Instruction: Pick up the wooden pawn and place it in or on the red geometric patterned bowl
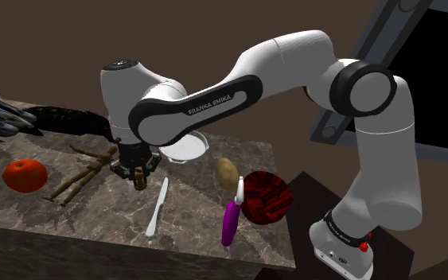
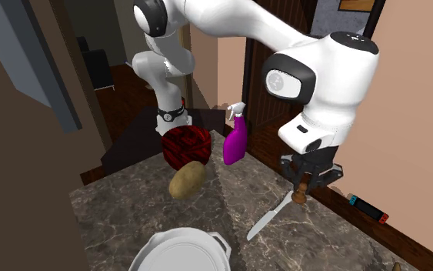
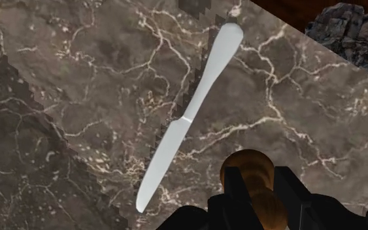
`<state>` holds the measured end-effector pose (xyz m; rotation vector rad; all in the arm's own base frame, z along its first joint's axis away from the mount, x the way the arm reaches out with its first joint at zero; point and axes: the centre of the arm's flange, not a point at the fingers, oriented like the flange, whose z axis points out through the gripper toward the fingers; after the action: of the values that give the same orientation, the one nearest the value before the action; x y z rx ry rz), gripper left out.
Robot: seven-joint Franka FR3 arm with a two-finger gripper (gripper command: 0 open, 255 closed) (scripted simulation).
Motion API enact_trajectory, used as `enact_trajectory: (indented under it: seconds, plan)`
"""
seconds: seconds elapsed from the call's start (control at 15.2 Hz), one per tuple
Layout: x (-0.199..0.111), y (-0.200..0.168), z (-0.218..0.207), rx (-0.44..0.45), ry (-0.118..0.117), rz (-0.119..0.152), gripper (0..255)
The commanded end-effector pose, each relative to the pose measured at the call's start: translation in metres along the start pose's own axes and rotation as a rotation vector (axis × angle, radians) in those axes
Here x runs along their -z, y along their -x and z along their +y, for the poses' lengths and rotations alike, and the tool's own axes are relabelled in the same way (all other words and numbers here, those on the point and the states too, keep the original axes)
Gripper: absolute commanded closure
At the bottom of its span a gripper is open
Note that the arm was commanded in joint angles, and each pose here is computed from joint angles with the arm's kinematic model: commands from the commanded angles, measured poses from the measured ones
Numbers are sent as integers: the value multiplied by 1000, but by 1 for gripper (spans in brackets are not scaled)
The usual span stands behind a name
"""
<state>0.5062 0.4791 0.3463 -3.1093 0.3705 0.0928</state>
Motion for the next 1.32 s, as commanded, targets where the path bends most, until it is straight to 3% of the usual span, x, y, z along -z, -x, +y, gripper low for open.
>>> enact_trajectory:
  seconds: [0.0, 0.73, 1.25]
  plan:
    - [11, 0, 0, 0, 0, 0, 255]
    - [65, 4, 0, 0, 0, 0, 255]
    - [66, 44, 98, 0, 0, 0, 255]
